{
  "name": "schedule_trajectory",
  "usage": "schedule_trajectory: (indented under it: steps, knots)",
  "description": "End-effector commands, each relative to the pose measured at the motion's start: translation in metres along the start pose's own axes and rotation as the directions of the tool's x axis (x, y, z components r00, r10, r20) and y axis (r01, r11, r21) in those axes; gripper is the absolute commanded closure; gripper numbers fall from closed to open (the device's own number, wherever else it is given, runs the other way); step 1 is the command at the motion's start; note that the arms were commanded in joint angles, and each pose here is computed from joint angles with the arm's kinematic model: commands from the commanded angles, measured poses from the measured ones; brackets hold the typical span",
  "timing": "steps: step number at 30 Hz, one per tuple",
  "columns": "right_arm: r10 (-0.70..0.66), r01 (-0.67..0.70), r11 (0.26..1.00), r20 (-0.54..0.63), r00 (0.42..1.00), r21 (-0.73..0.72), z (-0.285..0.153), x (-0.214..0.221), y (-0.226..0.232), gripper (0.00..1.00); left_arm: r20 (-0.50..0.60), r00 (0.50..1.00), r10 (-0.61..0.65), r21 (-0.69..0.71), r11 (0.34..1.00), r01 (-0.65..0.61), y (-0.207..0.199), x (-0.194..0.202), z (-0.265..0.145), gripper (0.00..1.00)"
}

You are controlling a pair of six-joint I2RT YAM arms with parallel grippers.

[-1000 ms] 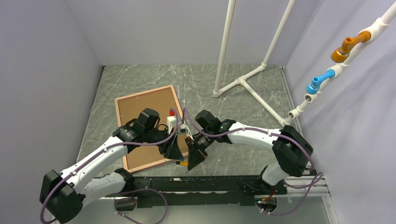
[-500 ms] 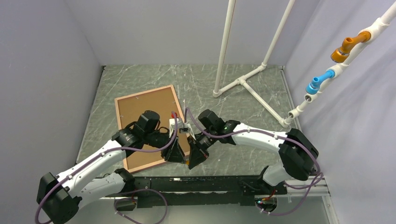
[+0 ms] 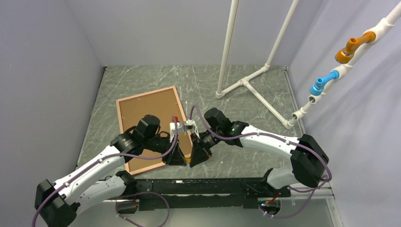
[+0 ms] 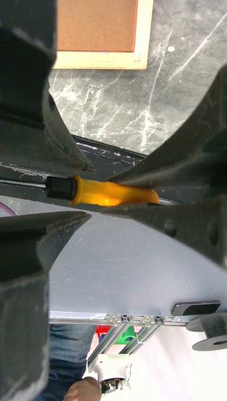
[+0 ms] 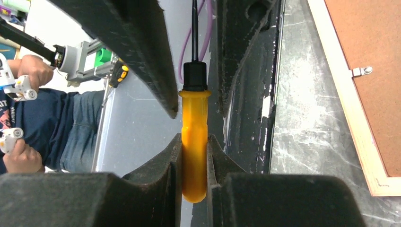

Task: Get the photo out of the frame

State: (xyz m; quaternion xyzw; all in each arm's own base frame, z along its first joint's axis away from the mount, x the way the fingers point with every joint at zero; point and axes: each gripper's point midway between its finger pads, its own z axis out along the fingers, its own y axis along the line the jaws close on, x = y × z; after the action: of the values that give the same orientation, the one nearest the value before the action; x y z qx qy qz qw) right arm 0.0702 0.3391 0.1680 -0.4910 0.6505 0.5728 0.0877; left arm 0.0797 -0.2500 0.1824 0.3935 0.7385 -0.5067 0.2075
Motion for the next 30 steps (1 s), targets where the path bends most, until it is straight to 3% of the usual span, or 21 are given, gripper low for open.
schedule_trajectory:
  steps: [1,5,7,10,13,15,18,21,24,28,30]
  knots:
    - [-0.076,0.077,0.997,0.042,0.996,-0.017,-0.004,-0.018,0.01,1.0,-0.028,0.999,0.02,0.019,1.0,-0.02,0.003,0.0,0.005,0.67]
    - [-0.075,0.074,0.997,0.049,0.996,0.014,-0.004,-0.023,0.005,0.98,-0.007,0.999,0.052,0.008,0.999,-0.052,0.002,-0.003,0.002,0.92]
    - [-0.078,0.075,0.996,0.079,0.994,0.05,-0.006,-0.026,0.003,0.74,0.035,0.996,0.082,-0.035,0.996,-0.081,0.004,-0.009,-0.003,1.0]
    - [-0.098,0.065,0.986,0.214,0.972,0.154,-0.013,-0.044,-0.001,0.37,0.129,0.985,0.113,-0.117,0.988,-0.098,0.006,-0.021,-0.013,1.0]
    - [-0.08,-0.033,0.964,0.407,0.91,0.263,-0.028,-0.066,-0.011,0.22,0.244,0.966,0.081,-0.182,0.983,-0.037,0.009,-0.033,-0.021,1.0]
    - [-0.056,-0.068,0.975,0.528,0.847,0.214,-0.035,-0.077,-0.001,0.2,0.333,0.942,0.04,-0.199,0.98,0.029,0.01,-0.042,-0.027,1.0]
    - [-0.036,-0.045,0.994,0.711,0.703,0.095,-0.052,-0.097,0.024,0.17,0.479,0.876,-0.059,-0.099,0.988,0.121,0.001,-0.052,-0.028,1.0]
    - [0.033,-0.021,0.999,0.787,0.616,-0.025,-0.062,-0.107,0.042,0.18,0.6,0.789,-0.134,0.023,0.988,0.151,-0.013,-0.067,-0.036,1.0]
    - [0.067,-0.012,0.997,0.815,0.575,-0.074,-0.066,-0.116,0.047,0.24,0.675,0.712,-0.193,0.128,0.981,0.144,-0.027,-0.079,-0.046,1.0]
    - [0.111,-0.028,0.993,0.824,0.556,-0.115,-0.063,-0.123,0.042,0.39,0.714,0.67,-0.204,0.142,0.979,0.147,-0.03,-0.087,-0.055,1.0]
    - [0.122,-0.027,0.991,0.83,0.544,-0.128,-0.063,-0.125,0.043,0.41,0.729,0.651,-0.211,0.148,0.977,0.152,-0.031,-0.09,-0.058,1.0]
